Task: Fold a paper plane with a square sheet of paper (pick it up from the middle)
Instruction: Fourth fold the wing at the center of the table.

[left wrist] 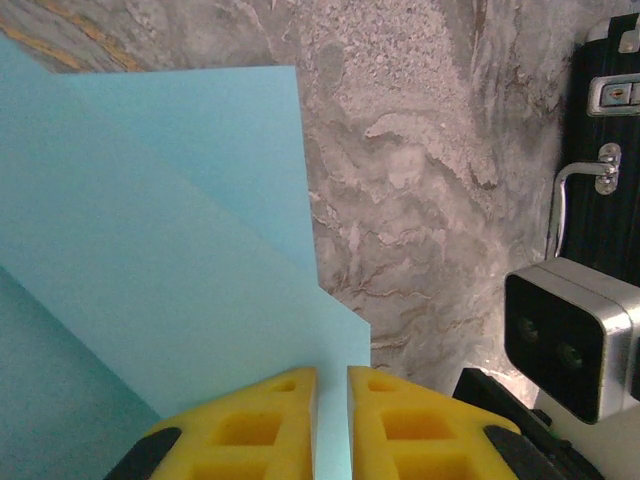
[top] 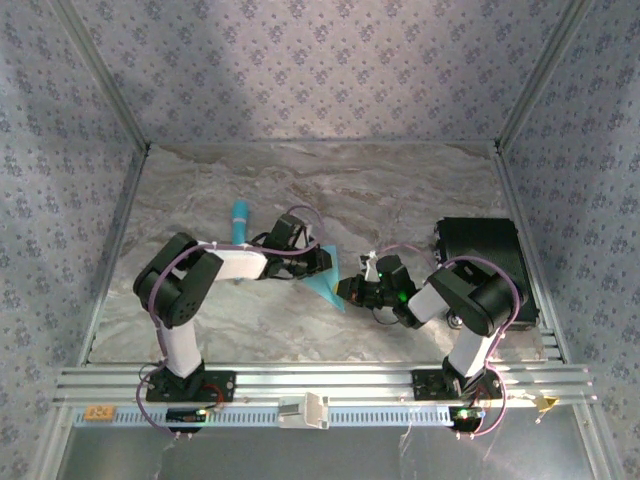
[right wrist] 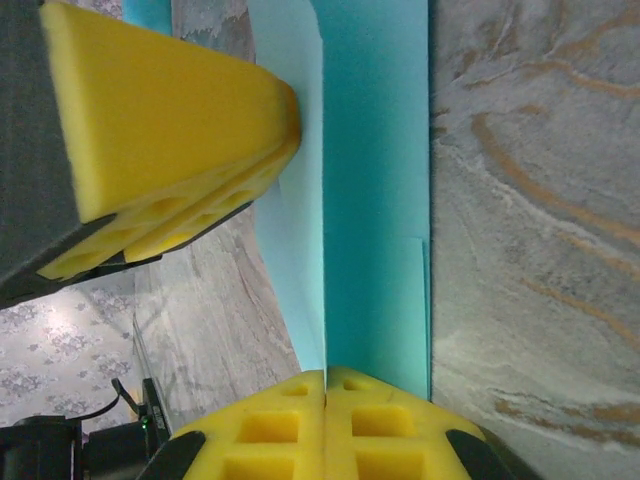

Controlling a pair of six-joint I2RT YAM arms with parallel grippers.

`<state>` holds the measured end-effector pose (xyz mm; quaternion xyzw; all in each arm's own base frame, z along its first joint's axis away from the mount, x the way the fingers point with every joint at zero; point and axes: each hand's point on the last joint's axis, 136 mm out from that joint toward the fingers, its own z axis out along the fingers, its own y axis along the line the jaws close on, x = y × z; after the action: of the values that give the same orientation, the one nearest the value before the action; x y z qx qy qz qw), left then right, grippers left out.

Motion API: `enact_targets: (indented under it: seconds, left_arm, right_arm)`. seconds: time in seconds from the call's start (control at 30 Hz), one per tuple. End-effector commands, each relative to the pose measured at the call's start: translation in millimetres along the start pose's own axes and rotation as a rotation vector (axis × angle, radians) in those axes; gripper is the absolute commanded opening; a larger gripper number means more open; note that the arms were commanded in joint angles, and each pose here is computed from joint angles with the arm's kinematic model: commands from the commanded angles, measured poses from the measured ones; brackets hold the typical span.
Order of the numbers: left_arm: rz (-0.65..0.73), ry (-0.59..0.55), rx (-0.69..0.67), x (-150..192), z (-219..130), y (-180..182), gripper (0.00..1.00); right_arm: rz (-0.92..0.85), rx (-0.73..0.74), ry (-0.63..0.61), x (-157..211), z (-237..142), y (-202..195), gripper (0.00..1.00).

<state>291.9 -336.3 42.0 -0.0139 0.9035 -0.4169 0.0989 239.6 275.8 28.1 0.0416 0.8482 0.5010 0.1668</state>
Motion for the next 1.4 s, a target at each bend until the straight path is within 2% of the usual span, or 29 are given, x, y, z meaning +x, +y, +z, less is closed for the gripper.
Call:
enact_targets:
  seconds: [0.0,0.93,1.37]
  left_arm:
    - [0.027,0.009,0.016,-0.8,4.9,-5.4,0.15]
    - [0.019,0.025,-0.03,0.7,15.6,8.4,0.15]
    - [0.001,0.074,-0.093,10.2,20.7,26.5,0.12]
  right_arm:
    - [0.065,0.078,-0.002,4.1,-2.2,-24.8,0.0]
    - [0.112,0.133,0.008,3.5,-5.7,-38.8,0.0]
    - [0.109,0.127,0.003,1.3,-7.6,-33.8,0.01]
